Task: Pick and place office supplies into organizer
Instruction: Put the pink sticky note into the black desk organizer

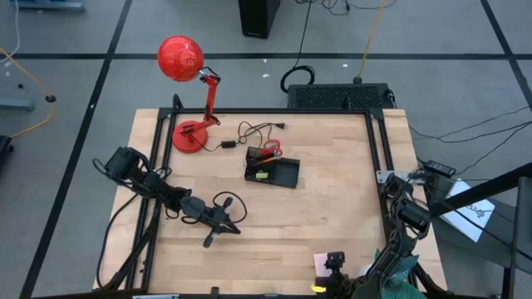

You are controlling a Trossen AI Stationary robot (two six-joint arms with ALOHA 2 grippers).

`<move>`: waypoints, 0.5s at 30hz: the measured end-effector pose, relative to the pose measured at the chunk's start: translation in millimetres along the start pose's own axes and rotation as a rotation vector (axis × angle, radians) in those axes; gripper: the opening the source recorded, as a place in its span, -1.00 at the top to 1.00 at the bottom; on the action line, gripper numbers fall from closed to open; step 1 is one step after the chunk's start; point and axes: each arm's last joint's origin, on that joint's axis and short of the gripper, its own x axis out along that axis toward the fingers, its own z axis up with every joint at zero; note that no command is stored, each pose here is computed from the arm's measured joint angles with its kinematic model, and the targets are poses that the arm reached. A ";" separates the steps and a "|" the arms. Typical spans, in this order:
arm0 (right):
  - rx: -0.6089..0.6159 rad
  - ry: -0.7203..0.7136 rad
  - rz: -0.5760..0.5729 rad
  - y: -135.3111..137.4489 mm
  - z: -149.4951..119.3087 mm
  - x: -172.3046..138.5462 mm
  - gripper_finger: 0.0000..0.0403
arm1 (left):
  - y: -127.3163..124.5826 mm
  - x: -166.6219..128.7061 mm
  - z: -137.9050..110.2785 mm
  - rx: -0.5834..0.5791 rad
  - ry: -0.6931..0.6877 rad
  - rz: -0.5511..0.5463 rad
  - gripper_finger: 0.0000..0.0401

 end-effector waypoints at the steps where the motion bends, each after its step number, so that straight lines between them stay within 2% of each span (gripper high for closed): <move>1: -0.001 0.001 -0.015 -1.0 -0.6 0.3 -0.42 | 0.1 0.0 0.0 0.002 -0.001 0.005 0.89; 9: -0.025 0.014 -0.091 -9.9 -3.1 10.9 -0.42 | 0.7 0.0 0.2 0.003 -0.003 0.022 0.89; 12: 0.001 0.022 -0.090 -12.3 -5.5 20.5 -0.39 | 0.7 0.0 0.1 0.005 -0.003 0.022 0.89; 15: 0.034 0.015 -0.059 -11.7 -6.8 28.7 -0.28 | 0.7 0.0 0.1 0.005 -0.003 0.022 0.89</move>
